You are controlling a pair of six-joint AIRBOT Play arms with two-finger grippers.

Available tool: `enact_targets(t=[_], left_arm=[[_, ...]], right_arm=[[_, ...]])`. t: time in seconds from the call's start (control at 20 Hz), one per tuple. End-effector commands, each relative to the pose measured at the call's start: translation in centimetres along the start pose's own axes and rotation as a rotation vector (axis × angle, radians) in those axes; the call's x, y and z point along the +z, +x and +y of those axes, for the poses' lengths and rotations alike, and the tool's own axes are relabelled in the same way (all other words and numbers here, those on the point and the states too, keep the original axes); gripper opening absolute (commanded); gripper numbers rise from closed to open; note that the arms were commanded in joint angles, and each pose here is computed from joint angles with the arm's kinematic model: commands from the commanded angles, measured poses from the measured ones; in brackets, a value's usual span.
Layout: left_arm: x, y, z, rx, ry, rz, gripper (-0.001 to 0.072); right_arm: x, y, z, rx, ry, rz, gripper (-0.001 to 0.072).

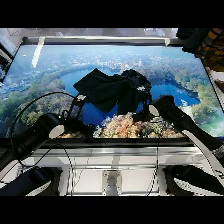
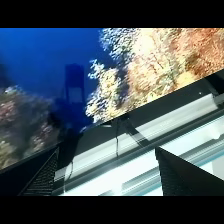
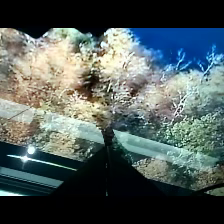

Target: Fold the clothes and pants, and hang the long-sleeved shirts on hangers.

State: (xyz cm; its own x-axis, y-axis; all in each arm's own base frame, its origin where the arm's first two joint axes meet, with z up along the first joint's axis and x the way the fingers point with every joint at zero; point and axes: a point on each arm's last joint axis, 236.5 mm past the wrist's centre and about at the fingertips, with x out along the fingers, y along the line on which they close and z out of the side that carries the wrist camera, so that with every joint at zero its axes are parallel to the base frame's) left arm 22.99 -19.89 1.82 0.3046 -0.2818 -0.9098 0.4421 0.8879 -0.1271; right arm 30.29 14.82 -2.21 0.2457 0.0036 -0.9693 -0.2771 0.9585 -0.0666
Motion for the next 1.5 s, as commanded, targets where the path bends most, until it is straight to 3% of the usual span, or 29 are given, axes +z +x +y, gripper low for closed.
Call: enact_targets(t=[0.0, 0.35, 0.4, 0.5, 0.65, 0.9, 1.15, 1.45], left_arm=[[0.0, 0.0, 0.0, 0.0, 0.001, -0.001, 0.0692], [0.0, 0.0, 0.0, 0.0, 0.001, -0.001, 0.0692], [0.0, 0.0, 0.0, 0.0, 0.002, 0.0, 0.0693], [0.0, 0.0, 0.1, 0.003, 0.003, -0.002, 0.0693], [0.0, 0.0, 0.1, 0.003, 0.003, -0.002, 0.0692], [3.5, -0.1, 0.3, 0.018, 0.051, -0.145, 0.0692], [8.7, 0.8, 1.2, 0.08, 0.152, -0.333, 0.0692], [8.9, 3.7, 4.3, 0.138, 0.113, -0.284, 0.0692]], right_arm=[[1.0, 0.0, 0.3, 0.015, 0.002, -0.041, 0.0043], [4.3, -0.3, -2.5, -0.065, -0.103, -0.17, 0.0052], [5.0, -0.4, -3.9, -0.084, -0.078, -0.19, 0.0137], [6.2, -0.9, -7.1, -0.104, 0.022, -0.219, 0.0388], [7.3, -1.9, -11.8, -0.122, 0.167, -0.253, 0.0484], [11.5, -1.7, -13.8, -0.066, 0.182, -0.401, 0.0482], [13.2, 4.6, -13.8, -0.06, 0.172, -0.258, 0.0482], [13.0, 9.6, -11.8, 0.021, 0.105, -0.147, 0.0474]])
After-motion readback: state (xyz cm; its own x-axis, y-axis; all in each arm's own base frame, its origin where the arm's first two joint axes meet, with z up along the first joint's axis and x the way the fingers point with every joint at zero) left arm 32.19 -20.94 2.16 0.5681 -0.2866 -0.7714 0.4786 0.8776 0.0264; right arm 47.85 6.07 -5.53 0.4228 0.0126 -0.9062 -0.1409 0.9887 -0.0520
